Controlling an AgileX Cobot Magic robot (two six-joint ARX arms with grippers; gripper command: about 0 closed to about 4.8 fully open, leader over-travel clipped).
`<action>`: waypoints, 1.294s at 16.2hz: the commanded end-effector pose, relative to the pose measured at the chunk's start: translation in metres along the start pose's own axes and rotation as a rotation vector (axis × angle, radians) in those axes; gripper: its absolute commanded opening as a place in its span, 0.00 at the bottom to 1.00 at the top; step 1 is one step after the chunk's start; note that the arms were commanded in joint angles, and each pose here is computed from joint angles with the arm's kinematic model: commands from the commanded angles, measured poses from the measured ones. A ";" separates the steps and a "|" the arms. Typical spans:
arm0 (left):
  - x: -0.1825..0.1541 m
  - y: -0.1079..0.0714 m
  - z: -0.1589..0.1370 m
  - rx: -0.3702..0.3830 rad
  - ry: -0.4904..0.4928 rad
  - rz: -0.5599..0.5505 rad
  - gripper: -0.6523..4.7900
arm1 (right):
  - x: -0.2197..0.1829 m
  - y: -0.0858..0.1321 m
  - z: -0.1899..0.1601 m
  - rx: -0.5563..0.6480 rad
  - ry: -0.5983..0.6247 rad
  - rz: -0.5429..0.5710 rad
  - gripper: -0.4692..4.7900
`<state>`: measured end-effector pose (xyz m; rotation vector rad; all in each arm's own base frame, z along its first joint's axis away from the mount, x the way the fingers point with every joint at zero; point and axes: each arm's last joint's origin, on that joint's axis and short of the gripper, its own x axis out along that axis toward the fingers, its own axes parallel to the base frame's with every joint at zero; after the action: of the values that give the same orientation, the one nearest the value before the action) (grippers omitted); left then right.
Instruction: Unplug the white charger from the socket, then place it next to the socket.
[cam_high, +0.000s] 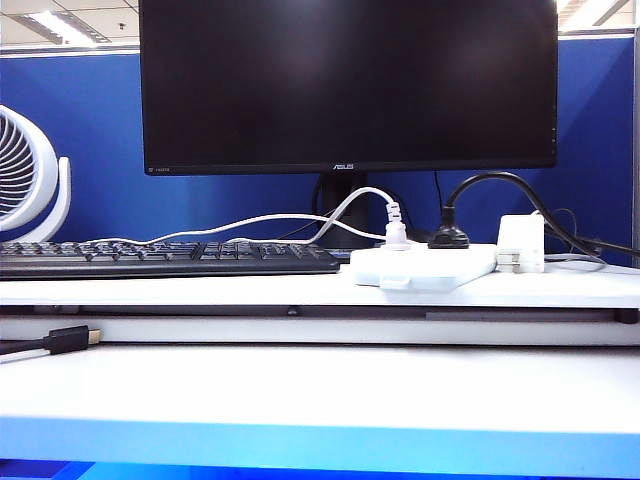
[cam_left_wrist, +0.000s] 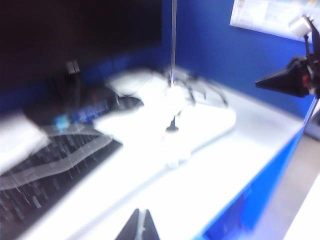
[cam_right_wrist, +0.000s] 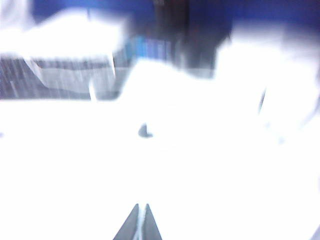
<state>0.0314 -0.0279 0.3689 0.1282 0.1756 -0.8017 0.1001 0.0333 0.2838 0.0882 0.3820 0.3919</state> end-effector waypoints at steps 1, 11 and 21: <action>0.031 0.006 -0.027 -0.029 0.041 0.049 0.11 | 0.009 -0.003 -0.017 0.033 -0.074 0.005 0.08; 0.117 0.014 -0.171 -0.159 0.065 0.129 0.11 | 0.049 -0.018 -0.098 0.063 -0.027 0.004 0.08; 0.119 0.013 -0.197 -0.083 0.129 0.173 0.11 | 0.060 -0.025 -0.143 0.082 0.074 -0.013 0.08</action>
<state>0.1007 -0.0670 0.1532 0.1101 0.3249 -0.6162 0.1060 0.0349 0.1282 0.1510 0.4727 0.3669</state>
